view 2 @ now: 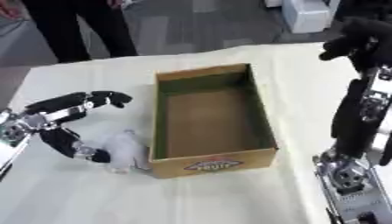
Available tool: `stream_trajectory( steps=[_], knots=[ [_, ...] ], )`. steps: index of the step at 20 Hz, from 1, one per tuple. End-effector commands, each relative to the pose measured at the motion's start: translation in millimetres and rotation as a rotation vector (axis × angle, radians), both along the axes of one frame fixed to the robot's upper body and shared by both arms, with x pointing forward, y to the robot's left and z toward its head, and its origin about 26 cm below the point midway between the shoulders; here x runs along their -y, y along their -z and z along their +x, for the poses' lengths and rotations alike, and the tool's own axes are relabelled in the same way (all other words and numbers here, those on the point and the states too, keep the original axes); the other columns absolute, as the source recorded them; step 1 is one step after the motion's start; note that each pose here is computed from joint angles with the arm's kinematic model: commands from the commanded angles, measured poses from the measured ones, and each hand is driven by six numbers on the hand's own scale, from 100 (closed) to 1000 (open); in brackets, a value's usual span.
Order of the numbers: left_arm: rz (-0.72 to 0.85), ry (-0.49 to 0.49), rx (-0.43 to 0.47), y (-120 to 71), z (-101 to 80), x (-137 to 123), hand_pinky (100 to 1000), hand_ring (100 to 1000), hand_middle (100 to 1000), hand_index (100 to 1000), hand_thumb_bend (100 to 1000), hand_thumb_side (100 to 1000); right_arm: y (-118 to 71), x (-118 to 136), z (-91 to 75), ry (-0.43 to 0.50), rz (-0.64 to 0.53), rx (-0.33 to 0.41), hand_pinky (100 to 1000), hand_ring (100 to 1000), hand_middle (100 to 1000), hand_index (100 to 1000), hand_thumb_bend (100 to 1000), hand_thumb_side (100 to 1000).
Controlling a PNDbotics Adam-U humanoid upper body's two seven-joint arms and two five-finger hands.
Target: Pick up objects on the table and place them in the box.
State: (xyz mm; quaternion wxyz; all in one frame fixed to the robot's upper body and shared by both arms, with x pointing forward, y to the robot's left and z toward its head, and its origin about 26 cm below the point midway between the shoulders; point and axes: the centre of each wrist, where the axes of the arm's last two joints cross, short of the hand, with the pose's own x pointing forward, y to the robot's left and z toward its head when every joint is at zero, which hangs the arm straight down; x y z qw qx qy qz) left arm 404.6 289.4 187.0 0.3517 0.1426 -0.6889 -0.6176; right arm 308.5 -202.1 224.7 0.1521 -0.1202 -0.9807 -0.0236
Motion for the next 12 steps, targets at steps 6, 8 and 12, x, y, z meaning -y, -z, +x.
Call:
stream_trajectory(
  steps=[6,8,12],
  knots=[
    [-0.005,0.015,-0.042,1.8,-1.8,-8.5,1000,889,941,1000,715,711,-7.9,-2.1,-1.8,-0.013,0.000,0.029,414,486,554,655,100,859],
    [-0.018,0.008,-0.059,4.9,-1.9,-11.0,1000,888,942,1000,713,714,-7.8,-1.9,-1.8,-0.012,-0.002,0.029,414,486,553,655,100,859],
    [-0.048,-0.016,-0.073,9.7,-1.7,-16.2,1000,889,943,1000,696,719,-7.8,-1.3,-1.8,-0.010,-0.003,0.029,414,485,553,655,100,859]
  ],
)
